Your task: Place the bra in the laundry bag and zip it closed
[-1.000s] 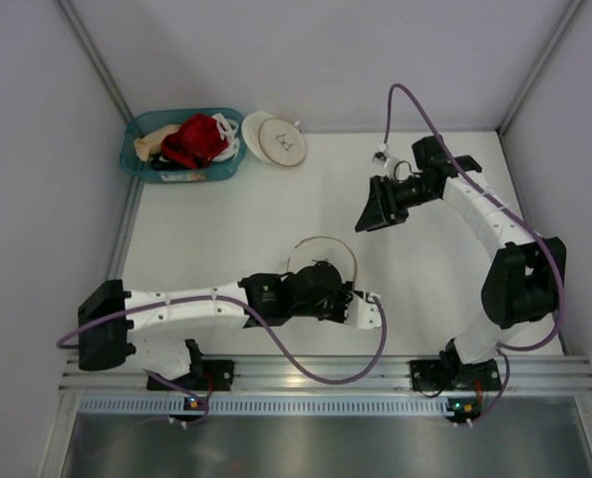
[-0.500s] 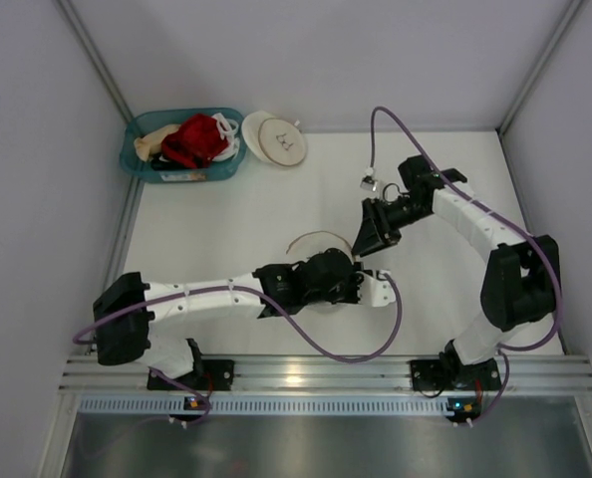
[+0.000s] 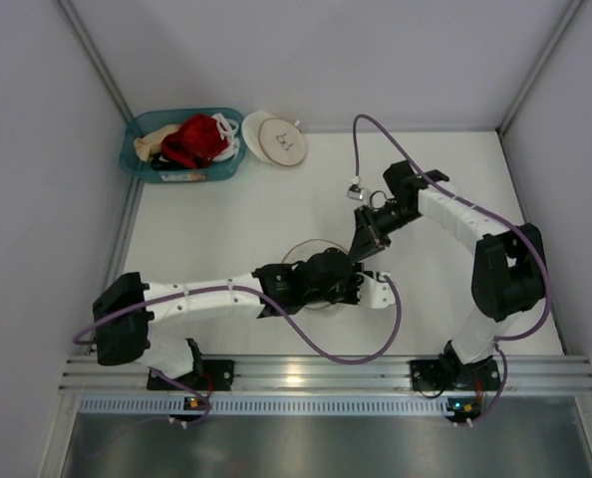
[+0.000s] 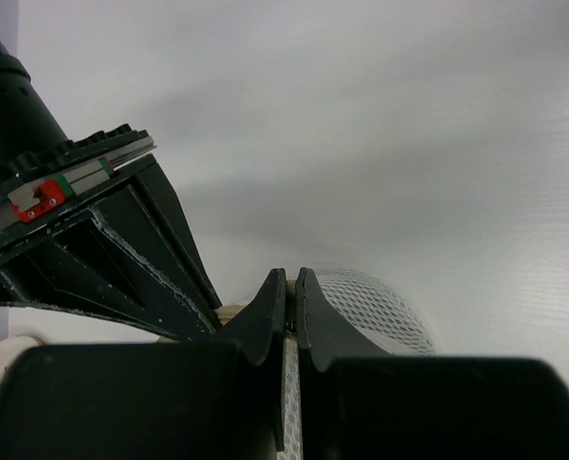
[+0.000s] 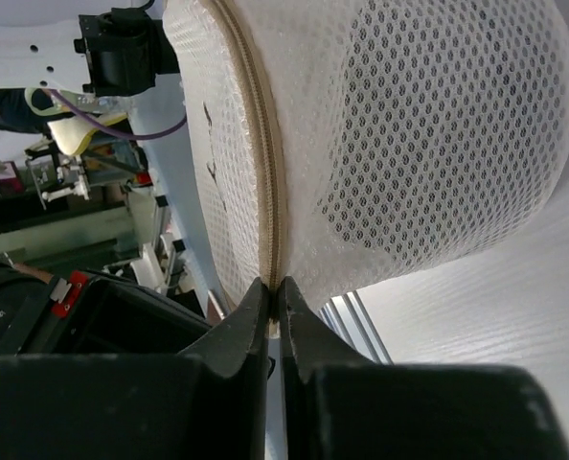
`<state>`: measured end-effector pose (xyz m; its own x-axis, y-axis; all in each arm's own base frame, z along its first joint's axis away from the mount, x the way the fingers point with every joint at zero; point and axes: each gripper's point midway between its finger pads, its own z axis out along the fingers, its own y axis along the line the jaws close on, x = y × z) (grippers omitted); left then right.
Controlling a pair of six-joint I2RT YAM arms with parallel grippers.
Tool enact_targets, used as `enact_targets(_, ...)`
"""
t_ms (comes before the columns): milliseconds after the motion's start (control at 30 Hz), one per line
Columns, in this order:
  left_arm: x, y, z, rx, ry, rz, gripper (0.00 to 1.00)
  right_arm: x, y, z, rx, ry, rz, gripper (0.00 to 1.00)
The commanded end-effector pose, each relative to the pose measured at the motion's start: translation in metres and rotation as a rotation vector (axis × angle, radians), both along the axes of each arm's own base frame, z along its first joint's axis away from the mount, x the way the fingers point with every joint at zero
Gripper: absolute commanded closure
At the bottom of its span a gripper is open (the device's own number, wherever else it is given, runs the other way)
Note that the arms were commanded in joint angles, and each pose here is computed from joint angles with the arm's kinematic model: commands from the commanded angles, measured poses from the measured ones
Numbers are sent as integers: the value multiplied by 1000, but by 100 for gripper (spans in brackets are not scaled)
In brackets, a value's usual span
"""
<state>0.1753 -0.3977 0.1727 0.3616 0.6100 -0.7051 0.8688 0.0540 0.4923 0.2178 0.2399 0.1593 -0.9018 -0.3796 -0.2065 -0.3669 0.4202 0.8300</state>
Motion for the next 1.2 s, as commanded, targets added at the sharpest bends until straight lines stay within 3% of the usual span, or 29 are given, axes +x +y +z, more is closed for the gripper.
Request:
enact_targets(0,-5,-7,34,-102,-35,-53,100,5,11,22,52,-80,32,100)
enact_targets(500,-75,38,-3,1,121,-336,100,87,30,40,75,-238,-65,100)
enact_targets(700,-89,50,-28,84,237,-341,100,115,48,61,152,-294,-91,100)
enact_targets(767,-82,47,-25,78,242,-294,100,116,46,66,144,-309,-91,91)
enact_targets(800,-70,43,-20,58,209,-237,100,117,44,71,146,-338,-87,69)
enact_targets(933,-41,29,-6,-1,172,-114,100,109,32,73,117,-351,-107,38)
enact_targets(1000,-27,23,6,-38,161,-80,100,102,21,69,90,-345,-123,31)
enact_targets(1167,-6,15,14,-67,143,-28,100,79,-1,55,8,-309,-134,28)
